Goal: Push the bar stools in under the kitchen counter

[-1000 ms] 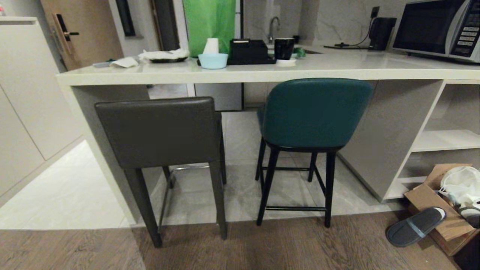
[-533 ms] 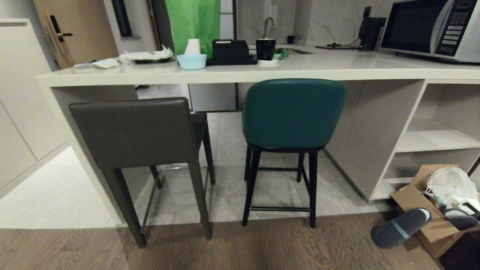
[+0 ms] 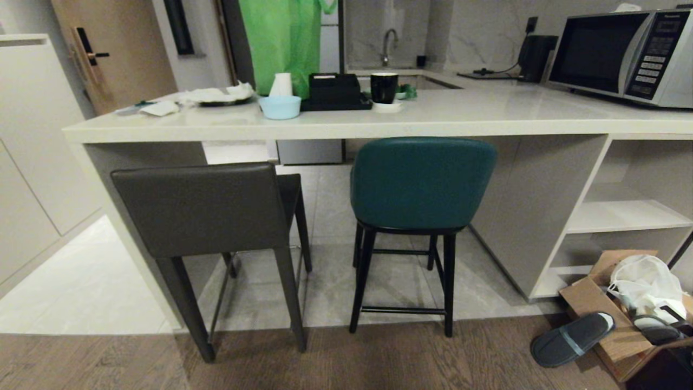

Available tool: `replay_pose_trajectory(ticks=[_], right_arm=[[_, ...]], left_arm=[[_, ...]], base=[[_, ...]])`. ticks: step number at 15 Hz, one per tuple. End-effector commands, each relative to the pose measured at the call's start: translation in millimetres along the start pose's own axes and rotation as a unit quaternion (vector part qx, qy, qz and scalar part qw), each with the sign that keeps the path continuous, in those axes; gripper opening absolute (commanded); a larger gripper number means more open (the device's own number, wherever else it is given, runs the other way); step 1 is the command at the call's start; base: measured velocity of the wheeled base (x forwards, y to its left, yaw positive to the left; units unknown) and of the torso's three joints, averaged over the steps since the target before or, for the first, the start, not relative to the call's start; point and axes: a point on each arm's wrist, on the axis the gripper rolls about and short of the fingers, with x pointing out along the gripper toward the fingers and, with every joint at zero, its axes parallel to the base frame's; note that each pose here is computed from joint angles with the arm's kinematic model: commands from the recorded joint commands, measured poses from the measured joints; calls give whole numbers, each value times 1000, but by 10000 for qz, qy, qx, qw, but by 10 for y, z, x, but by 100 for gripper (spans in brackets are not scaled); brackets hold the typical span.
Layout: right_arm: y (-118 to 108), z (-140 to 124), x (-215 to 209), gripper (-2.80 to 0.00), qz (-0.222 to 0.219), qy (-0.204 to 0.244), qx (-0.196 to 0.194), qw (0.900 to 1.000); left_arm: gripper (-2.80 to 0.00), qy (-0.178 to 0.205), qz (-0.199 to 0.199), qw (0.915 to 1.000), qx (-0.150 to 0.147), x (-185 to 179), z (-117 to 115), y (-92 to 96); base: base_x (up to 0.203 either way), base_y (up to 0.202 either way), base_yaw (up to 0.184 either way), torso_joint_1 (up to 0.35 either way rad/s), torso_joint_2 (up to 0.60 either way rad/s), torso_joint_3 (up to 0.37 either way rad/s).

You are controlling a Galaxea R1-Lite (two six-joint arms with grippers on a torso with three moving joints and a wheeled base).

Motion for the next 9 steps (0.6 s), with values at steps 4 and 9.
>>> replay_pose_trajectory(ticks=[4, 9], right_arm=[[0, -3, 1, -280, 3, 18, -5, 10000], [0, -3, 1, -280, 11, 17, 2, 10000]], left_arm=[[-280, 34, 9, 10000, 1, 3, -11, -1], [-280, 34, 2, 10000, 1, 3, -11, 0]], base=[[0, 0, 0, 64, -190, -109], [0, 0, 0, 3, -8, -6]])
